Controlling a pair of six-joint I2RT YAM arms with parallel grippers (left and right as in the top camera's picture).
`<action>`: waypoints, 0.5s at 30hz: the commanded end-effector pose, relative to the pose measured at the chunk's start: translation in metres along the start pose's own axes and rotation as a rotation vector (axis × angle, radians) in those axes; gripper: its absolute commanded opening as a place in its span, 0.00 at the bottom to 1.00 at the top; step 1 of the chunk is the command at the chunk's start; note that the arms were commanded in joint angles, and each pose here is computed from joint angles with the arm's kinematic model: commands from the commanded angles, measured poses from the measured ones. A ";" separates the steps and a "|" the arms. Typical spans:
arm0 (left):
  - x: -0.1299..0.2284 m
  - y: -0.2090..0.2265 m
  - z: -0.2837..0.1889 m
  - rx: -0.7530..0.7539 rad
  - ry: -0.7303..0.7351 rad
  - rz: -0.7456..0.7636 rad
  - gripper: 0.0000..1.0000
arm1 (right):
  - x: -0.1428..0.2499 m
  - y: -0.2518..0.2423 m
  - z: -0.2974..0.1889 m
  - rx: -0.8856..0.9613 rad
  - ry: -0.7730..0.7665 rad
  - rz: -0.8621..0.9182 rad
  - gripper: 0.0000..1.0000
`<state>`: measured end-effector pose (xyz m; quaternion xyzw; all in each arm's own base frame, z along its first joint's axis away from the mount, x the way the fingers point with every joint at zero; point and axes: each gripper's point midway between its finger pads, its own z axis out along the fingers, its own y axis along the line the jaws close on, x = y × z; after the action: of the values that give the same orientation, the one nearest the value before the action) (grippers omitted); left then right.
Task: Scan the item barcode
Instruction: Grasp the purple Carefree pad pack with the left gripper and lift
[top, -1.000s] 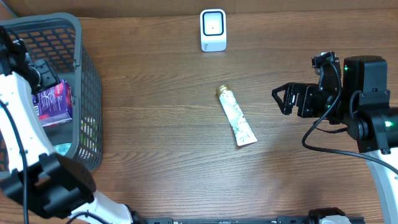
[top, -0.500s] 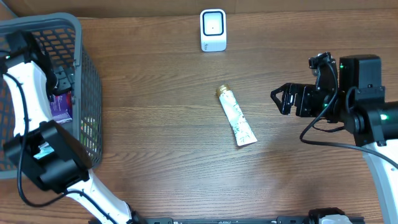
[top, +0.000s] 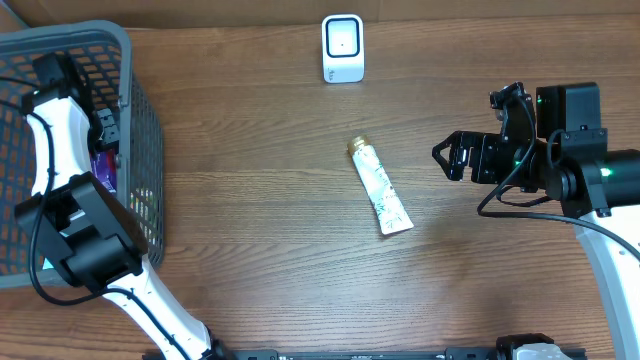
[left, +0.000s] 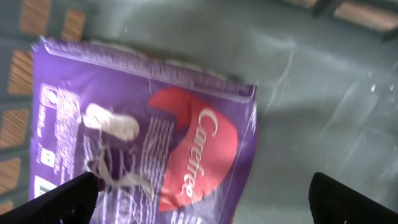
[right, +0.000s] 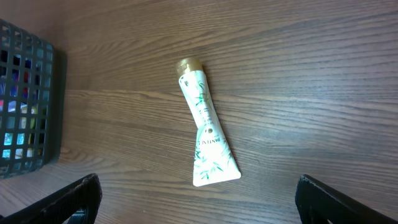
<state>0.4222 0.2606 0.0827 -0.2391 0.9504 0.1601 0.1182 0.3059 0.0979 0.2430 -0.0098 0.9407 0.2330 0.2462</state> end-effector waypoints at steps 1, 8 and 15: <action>0.001 0.004 0.005 -0.056 0.006 0.028 0.99 | -0.006 0.006 -0.003 -0.013 -0.019 -0.018 1.00; 0.007 0.006 0.013 -0.076 0.016 0.031 0.90 | -0.007 0.006 -0.003 -0.014 -0.024 -0.020 1.00; 0.029 -0.001 0.039 -0.084 0.048 0.044 0.89 | -0.007 0.006 -0.003 -0.014 -0.025 -0.021 1.00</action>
<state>0.4144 0.2671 0.0604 -0.2338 0.9461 0.1964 0.1083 0.3073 0.0979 0.2439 -0.0103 0.9398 0.2332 0.2496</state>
